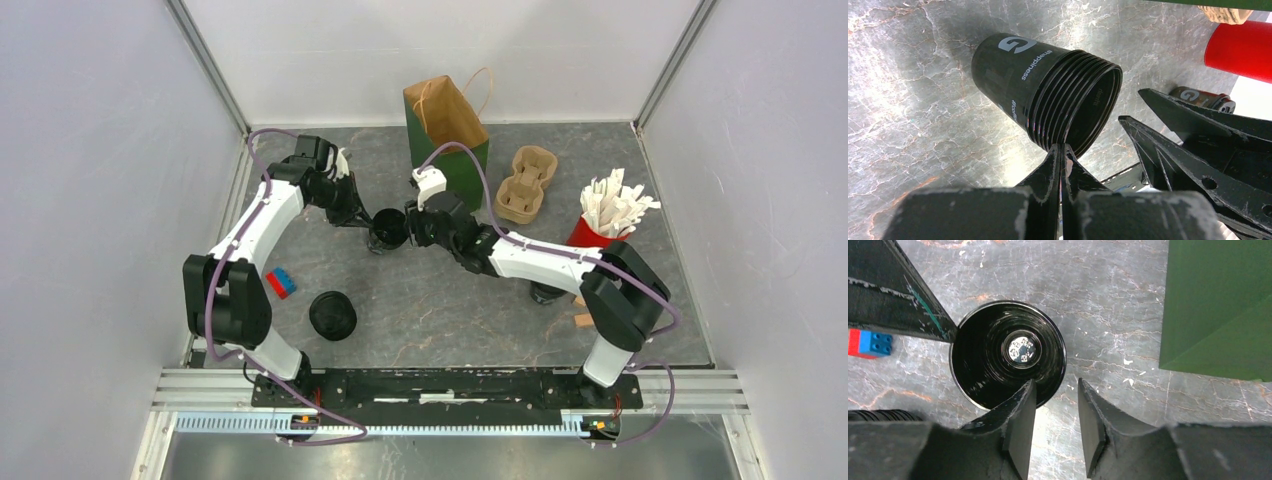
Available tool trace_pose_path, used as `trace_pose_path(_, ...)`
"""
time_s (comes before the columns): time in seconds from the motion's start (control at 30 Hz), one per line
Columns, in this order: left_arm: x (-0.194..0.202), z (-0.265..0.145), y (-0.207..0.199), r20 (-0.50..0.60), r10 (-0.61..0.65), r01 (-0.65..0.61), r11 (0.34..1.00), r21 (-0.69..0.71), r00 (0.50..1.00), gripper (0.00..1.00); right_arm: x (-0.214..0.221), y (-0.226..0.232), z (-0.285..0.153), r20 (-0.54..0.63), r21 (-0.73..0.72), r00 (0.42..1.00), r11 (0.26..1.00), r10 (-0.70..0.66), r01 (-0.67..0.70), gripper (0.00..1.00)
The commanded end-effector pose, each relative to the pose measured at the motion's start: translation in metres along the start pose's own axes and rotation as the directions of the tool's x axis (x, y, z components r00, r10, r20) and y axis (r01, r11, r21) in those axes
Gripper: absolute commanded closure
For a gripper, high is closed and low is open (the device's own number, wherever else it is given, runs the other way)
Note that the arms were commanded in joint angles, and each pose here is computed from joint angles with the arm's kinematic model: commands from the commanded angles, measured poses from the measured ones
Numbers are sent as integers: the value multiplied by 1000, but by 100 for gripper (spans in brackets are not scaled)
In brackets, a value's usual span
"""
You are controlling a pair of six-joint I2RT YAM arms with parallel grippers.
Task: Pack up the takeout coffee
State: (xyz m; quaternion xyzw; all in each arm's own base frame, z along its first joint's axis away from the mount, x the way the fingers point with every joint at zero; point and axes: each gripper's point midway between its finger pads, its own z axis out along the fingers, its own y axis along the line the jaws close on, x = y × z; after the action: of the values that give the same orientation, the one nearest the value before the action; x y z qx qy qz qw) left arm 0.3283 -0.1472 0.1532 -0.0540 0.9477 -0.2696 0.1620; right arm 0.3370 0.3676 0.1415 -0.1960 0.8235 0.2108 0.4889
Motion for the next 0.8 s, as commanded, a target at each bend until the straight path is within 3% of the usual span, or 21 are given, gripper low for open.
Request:
trace_pose_path(0.0,-9,5,5,23,-1,1,1000,-21,1000,98,-29,12,11,84,-11,995,998,56,-55,60)
trace_pose_path(0.4,-7,7,7,18,0,1,1000,-19,1000,98,-15,5,26,22,45,999,999,26,-27,64)
trace_pose_path(0.77,-8,8,8,19,0,0,1000,-23,1000,98,-12,6,29,11,42,1000,999,12,-13,77)
